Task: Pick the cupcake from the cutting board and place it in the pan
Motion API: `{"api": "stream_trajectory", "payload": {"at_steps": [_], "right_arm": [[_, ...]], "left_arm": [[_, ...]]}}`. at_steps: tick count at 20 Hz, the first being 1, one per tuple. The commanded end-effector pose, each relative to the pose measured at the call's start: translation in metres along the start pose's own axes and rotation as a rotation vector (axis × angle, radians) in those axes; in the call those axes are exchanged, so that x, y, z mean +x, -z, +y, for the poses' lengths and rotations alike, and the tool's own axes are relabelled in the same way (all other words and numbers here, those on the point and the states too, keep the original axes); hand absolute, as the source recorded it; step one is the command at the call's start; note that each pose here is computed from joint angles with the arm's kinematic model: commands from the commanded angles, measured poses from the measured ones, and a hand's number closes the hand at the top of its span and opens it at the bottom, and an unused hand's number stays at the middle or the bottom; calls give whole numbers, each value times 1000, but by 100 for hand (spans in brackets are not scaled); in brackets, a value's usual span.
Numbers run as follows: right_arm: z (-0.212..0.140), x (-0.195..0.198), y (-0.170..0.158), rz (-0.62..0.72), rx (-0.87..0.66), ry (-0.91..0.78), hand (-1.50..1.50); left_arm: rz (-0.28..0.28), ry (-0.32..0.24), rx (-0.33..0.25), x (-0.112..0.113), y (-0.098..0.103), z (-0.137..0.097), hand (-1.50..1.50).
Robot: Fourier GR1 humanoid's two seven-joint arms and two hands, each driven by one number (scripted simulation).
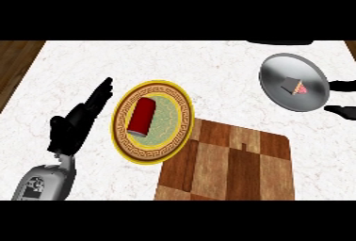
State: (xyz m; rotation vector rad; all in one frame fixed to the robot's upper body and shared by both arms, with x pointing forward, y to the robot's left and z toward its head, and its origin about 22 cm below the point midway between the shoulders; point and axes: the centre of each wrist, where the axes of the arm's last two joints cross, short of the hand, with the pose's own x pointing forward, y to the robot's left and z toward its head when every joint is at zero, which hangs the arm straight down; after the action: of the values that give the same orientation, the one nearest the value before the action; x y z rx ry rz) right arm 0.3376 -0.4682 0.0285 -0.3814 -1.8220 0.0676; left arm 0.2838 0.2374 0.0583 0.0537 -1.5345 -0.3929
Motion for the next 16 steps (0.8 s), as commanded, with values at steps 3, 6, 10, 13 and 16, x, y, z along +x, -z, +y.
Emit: {"api": "stream_trajectory", "payload": {"at_steps": [3, 6, 10, 13, 16], "right_arm": [[-16, -17, -31, -22, 23, 52, -150], [-13, -16, -28, -36, 14, 37, -150], [-16, -35, -59, -40, 42, 54, -150], [-16, -54, -93, -64, 37, 77, -150], [-33, -39, -77, -41, 32, 34, -150]], "left_arm": [[9, -4, 12, 2, 2, -7, 0], [24, 0, 4, -16, -4, -5, 0], [15, -1, 11, -3, -10, 6, 0], [19, -8, 27, -5, -12, 6, 0], [29, -3, 17, -4, -12, -13, 0]]}}
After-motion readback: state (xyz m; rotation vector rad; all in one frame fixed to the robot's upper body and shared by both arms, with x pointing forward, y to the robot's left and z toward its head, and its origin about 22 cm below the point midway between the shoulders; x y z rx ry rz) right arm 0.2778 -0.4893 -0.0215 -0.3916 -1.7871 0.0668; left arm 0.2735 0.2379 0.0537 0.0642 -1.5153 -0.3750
